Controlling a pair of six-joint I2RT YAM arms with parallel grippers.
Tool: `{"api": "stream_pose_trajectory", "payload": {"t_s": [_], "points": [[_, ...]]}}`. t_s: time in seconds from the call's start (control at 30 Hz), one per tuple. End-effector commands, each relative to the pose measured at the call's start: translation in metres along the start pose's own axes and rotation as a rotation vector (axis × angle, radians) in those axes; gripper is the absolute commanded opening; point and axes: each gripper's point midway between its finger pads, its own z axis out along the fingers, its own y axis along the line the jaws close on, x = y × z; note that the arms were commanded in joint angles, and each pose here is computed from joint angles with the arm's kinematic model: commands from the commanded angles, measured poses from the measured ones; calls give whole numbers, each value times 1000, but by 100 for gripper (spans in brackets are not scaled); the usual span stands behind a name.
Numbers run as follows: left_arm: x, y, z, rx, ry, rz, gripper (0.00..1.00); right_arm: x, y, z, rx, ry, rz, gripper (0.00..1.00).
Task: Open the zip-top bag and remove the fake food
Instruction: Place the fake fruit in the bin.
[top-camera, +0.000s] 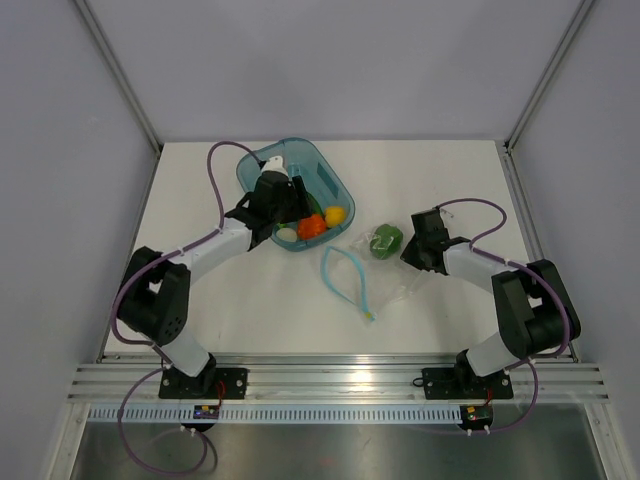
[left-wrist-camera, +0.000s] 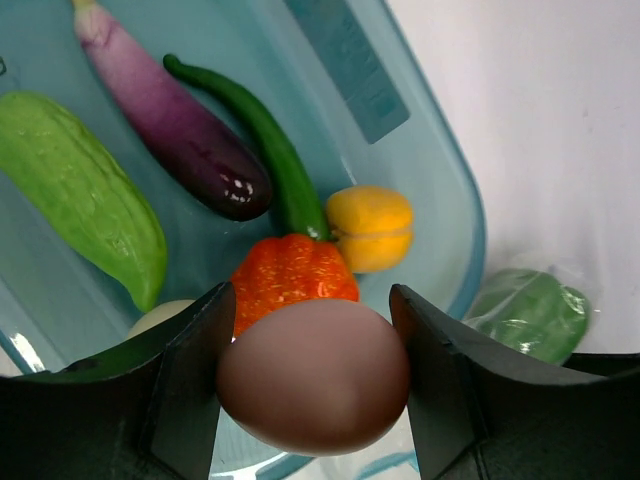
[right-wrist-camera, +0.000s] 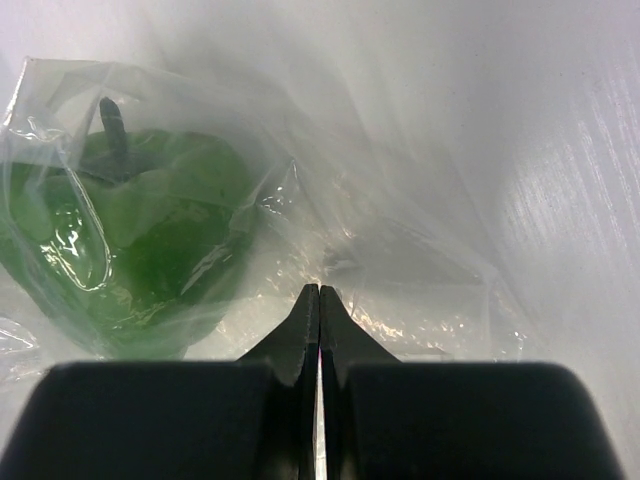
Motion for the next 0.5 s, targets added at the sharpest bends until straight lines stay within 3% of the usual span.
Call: {"api": "stream_pose_trajectory", "payload": {"t_s": [0.0,0.47], "points": [[-10,-12,10,67,-22,7,60,-6,9,-7,-38,-22,-12,0],[7,5,25,57,-4,-5,87,-6,8,-6,-36,-20,-12,0]]}}
